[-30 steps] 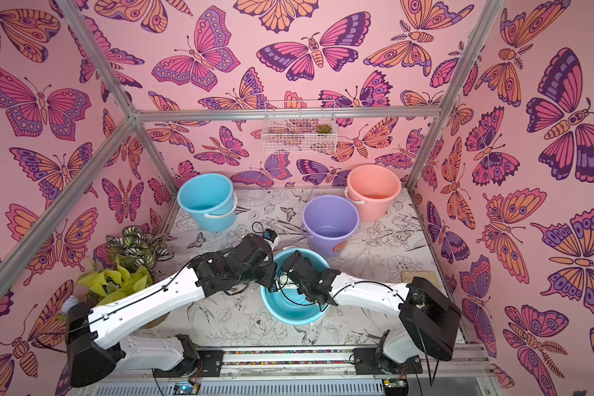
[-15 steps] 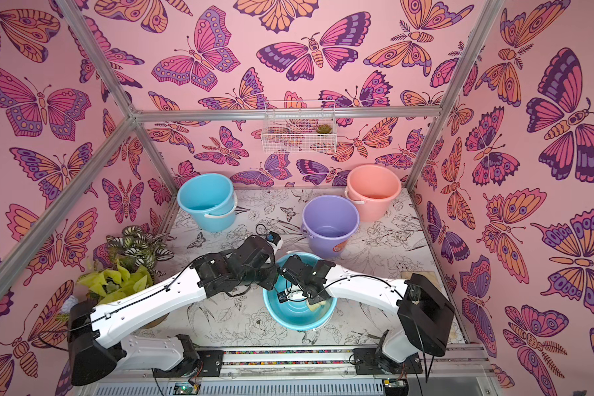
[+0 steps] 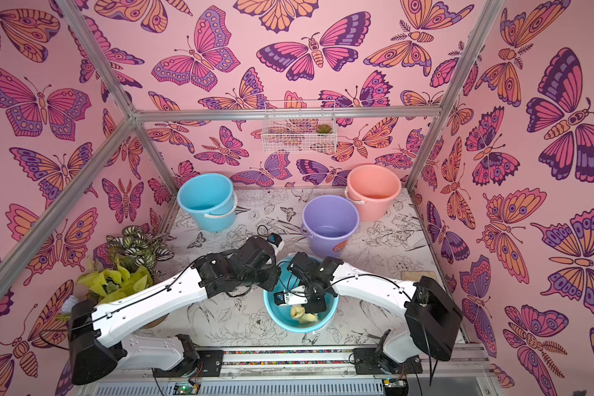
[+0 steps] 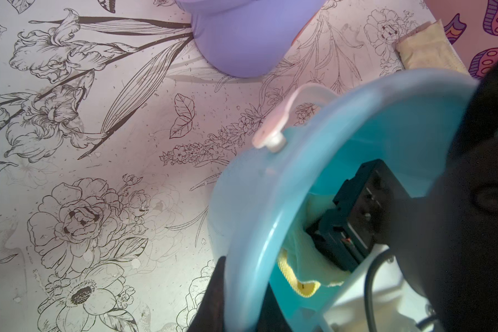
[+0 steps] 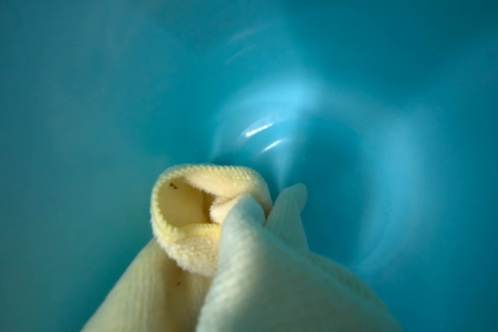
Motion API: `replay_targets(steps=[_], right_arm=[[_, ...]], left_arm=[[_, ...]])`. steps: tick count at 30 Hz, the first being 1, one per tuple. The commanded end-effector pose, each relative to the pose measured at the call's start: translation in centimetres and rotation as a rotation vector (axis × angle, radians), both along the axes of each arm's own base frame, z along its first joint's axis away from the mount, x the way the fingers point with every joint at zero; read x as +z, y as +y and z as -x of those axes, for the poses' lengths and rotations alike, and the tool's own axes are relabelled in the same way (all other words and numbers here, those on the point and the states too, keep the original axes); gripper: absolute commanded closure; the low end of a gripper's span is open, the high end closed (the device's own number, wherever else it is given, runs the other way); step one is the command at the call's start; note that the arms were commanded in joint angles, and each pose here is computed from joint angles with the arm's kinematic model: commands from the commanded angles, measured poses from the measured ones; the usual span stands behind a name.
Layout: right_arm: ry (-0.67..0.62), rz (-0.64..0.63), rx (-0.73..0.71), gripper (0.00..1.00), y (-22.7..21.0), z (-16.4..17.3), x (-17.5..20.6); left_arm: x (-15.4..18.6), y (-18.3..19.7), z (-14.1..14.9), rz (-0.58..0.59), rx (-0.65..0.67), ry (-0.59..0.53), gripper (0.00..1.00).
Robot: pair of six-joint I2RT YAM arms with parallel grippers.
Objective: Wipe the inside of the bucket with a cloth
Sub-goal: Wipe the dirt from the inside of the bucket.
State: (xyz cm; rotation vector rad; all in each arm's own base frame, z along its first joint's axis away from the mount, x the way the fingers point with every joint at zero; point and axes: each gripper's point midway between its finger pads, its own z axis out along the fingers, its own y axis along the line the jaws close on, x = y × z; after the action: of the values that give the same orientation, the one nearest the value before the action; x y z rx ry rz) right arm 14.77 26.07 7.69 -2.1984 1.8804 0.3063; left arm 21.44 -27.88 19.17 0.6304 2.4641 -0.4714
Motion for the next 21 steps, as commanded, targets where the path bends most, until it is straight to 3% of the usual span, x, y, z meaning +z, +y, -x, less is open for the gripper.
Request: replay_targets(steps=[1,8,14,21], right_arm=[[0.073,-0.205,-0.01,1.0,3.6,0.7,1.2],[-0.028,-0.453,-0.033,1.0,7.4,-1.3,3.2],[-0.232,-0.585,-0.081,1.0,8.8,-4.6,5.1],[-0.528,-0.592,-0.158,1.0,8.6,-8.8,6.9]], left_arm=[[-0.4,0.2,-0.4,-0.019,0.011,-0.008,1.0],[-0.2,0.0,-0.4,-0.017,0.004,-0.009,1.0],[-0.2,-0.1,-0.3,-0.015,0.002,-0.005,1.0],[-0.2,-0.2,-0.3,-0.015,0.002,-0.004,1.0]])
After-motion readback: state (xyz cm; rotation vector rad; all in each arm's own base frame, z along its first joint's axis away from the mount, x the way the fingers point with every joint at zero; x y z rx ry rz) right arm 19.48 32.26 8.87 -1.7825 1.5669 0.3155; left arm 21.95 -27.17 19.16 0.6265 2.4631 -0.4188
